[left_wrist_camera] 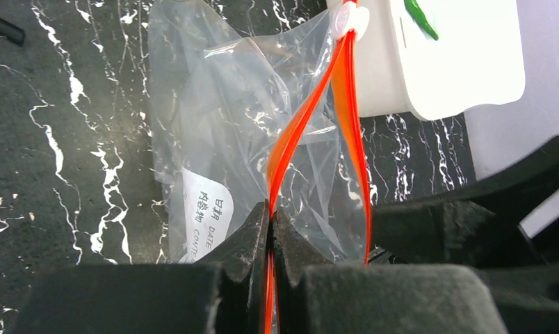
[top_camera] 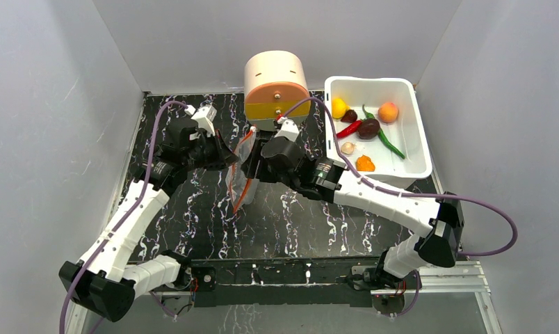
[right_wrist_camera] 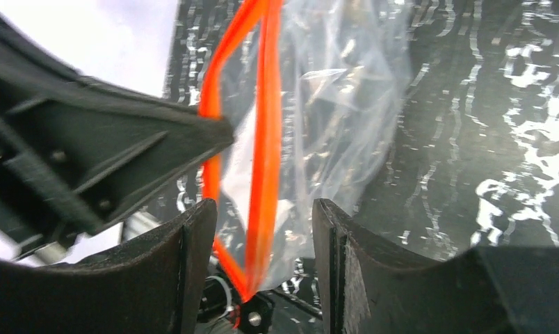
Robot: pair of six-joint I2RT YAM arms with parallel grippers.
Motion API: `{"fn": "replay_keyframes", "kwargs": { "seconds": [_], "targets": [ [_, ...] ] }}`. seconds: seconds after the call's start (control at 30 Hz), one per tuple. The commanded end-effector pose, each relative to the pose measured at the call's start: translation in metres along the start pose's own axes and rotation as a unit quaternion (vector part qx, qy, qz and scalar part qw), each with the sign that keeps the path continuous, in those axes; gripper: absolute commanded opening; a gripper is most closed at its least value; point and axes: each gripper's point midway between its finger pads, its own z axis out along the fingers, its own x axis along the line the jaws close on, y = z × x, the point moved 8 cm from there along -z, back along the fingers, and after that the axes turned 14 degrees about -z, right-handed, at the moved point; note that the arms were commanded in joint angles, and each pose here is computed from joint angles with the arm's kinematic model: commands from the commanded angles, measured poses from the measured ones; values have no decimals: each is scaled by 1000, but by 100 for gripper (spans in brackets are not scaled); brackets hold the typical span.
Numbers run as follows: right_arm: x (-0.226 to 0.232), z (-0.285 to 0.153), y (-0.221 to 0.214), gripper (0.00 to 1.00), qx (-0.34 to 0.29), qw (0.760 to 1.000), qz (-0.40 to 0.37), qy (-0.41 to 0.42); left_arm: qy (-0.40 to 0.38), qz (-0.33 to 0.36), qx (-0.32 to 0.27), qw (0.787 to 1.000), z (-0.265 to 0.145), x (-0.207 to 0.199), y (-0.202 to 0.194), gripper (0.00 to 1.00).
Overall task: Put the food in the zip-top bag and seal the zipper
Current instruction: Open the zipper of the food storage bag.
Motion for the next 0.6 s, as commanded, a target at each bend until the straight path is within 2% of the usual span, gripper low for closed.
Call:
{"fn": "replay_keyframes", "kwargs": {
  "seconds": [0.0,0.1,0.27,0.4,0.47,0.53,0.57],
  "targets": [
    [-11,-7,18,50,-45,997,-20,-67,-47,-1,6,999,-14,-17,2,0],
    [-21,-10,20,45,-60,992,-32,-104,-48,1,-1,999,-22,-18,1,0],
    [-41,-30,31,18,-97,982,-42,-159,-57,15,-19,998,-39,-22,2,0],
    [-52,-47,31,0,-112,979,-38,-166,12,31,-39,999,-42,-9,7,0],
    [-54,-51,28,0,-116,981,-32,-155,22,35,-40,998,-43,-9,10,0],
    [-54,-55,26,0,-121,983,-23,-134,1,29,-33,999,-44,-16,11,1],
    [-54,-55,24,0,-123,985,-18,-122,-20,19,-28,999,-44,-22,10,6]
  ]
}}
